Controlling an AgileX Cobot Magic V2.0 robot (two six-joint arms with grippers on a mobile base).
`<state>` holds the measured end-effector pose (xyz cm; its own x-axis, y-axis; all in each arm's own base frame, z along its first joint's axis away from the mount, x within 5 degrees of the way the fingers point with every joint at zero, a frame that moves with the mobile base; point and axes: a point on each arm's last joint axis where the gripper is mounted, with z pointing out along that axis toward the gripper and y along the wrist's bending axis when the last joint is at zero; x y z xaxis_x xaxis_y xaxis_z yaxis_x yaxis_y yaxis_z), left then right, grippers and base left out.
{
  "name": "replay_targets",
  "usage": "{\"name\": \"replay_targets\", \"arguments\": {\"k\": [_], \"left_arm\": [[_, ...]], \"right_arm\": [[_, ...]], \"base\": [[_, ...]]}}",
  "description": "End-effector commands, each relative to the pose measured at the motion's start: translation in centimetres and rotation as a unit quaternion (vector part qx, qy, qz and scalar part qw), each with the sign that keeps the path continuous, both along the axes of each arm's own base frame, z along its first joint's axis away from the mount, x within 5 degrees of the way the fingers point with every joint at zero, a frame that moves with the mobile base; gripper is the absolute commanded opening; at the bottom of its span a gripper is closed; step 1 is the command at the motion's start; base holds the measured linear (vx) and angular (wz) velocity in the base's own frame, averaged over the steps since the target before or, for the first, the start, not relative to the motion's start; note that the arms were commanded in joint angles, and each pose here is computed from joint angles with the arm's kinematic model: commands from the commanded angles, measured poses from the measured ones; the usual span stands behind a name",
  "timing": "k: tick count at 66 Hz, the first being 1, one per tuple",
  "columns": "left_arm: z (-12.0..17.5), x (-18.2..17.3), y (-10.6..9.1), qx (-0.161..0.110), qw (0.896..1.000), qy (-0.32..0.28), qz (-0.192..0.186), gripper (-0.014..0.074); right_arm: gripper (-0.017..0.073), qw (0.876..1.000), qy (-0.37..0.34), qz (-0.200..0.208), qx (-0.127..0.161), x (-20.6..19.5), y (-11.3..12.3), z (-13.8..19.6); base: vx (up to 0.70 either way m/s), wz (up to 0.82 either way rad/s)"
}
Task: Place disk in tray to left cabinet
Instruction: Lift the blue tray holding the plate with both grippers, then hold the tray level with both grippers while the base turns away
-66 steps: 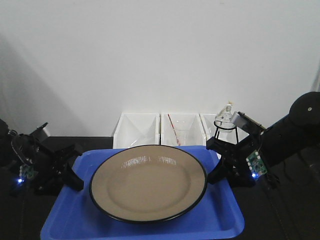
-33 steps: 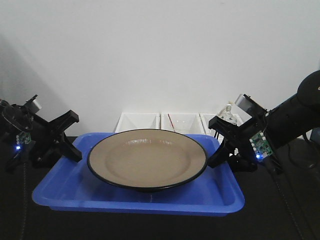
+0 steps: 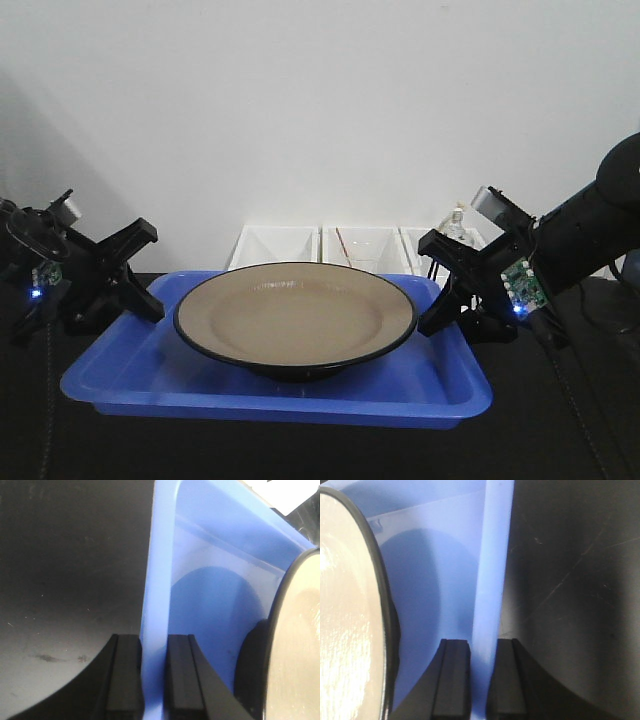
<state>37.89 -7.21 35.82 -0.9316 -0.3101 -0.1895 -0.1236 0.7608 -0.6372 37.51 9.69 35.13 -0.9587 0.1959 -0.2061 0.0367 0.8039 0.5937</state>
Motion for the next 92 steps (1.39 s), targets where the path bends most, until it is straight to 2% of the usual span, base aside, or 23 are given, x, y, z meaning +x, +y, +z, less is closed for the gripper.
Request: {"name": "replay_targets", "arguments": {"k": [1,15,25,33,46,92], "left_arm": [[4.8,-2.4,-2.2,-0.103,0.994,-0.037,-0.031,-0.0001],[6.6,-3.3,-2.0,-0.108,0.991,-0.078,-0.013,-0.0001],[6.9,-3.6,-2.0,-0.109,0.991,-0.080,-0.013,-0.0001],[6.9,-3.5,-2.0,-0.110,0.991,-0.079,-0.010,-0.0001],[6.9,-3.5,-2.0,-0.112,0.990,-0.080,-0.008,-0.0001],[6.9,-3.5,-2.0,-0.111,0.991,-0.080,-0.009,-0.0001]], "right_arm": [[-0.0004,0.993,-0.058,0.014,0.102,-1.5,1.8,4.6],[-0.0004,0.990,-0.072,0.013,0.119,-1.7,1.9,5.2],[-0.0004,0.987,-0.098,0.016,0.124,-1.8,1.9,6.8],[-0.0004,0.986,-0.115,0.013,0.119,-1.9,1.8,8.0],[-0.0004,0.989,-0.104,0.020,0.105,-1.9,1.7,7.7],[-0.0004,0.989,-0.104,0.020,0.105,-1.8,1.7,7.7]], "base": [[0.00,0.00],[0.00,0.00],[0.00,0.00],[0.00,0.00],[0.00,0.00],[0.00,0.00]]}}
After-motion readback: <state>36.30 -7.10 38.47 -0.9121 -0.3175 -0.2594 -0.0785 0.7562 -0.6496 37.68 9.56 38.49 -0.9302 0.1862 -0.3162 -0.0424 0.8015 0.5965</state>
